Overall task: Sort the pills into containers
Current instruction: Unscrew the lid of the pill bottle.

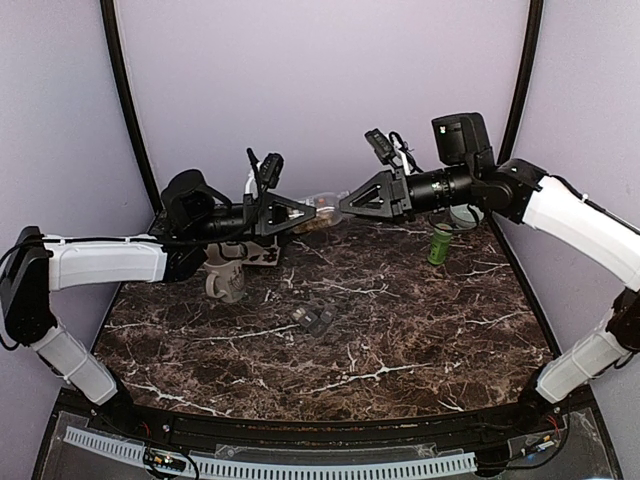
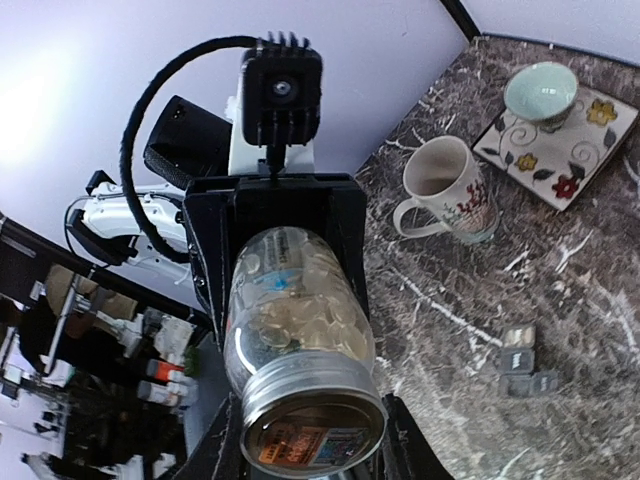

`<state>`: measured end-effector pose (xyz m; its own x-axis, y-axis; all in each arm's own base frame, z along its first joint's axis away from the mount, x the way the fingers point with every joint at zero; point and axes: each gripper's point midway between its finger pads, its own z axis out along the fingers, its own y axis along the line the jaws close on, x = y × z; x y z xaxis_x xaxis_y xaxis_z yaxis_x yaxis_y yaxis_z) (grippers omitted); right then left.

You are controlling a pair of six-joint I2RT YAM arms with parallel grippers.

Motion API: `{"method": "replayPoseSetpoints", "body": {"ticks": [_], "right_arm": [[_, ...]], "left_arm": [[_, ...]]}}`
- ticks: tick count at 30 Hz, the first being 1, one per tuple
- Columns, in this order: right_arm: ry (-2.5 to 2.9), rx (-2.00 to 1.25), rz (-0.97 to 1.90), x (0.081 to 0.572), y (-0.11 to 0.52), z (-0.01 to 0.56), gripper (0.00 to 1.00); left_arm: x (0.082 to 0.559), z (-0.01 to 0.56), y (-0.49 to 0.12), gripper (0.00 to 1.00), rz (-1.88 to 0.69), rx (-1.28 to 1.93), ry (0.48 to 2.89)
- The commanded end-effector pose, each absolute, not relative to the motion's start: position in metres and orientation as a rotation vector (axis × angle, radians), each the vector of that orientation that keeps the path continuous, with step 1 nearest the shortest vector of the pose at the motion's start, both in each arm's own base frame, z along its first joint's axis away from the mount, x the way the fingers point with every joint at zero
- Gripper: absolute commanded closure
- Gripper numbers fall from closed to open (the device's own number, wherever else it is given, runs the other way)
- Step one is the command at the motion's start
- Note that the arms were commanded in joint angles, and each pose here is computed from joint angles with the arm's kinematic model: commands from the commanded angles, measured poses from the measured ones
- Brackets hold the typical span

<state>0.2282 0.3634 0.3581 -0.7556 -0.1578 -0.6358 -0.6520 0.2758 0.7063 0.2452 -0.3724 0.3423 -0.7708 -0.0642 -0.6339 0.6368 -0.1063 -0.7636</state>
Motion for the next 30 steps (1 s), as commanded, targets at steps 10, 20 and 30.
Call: {"method": "replayPoseSetpoints", "body": {"ticks": [10,20,30], "right_arm": [[1.802,-1.007,1.120,0.224,0.351,0.376,1.00],[1.811,-0.979,1.206,0.224,0.360,0.379,0.33],[1.831,-0.905,1.314,0.220,0.360,0.392,0.20]], "left_arm": [[0.231,0.380,-0.365,1.00,-2.128,0.628,1.626],[0.231,0.373,-0.363,1.00,-2.037,0.641,1.647],[0.236,0.368,-0.363,1.00,-1.962,0.640,1.644]]}}
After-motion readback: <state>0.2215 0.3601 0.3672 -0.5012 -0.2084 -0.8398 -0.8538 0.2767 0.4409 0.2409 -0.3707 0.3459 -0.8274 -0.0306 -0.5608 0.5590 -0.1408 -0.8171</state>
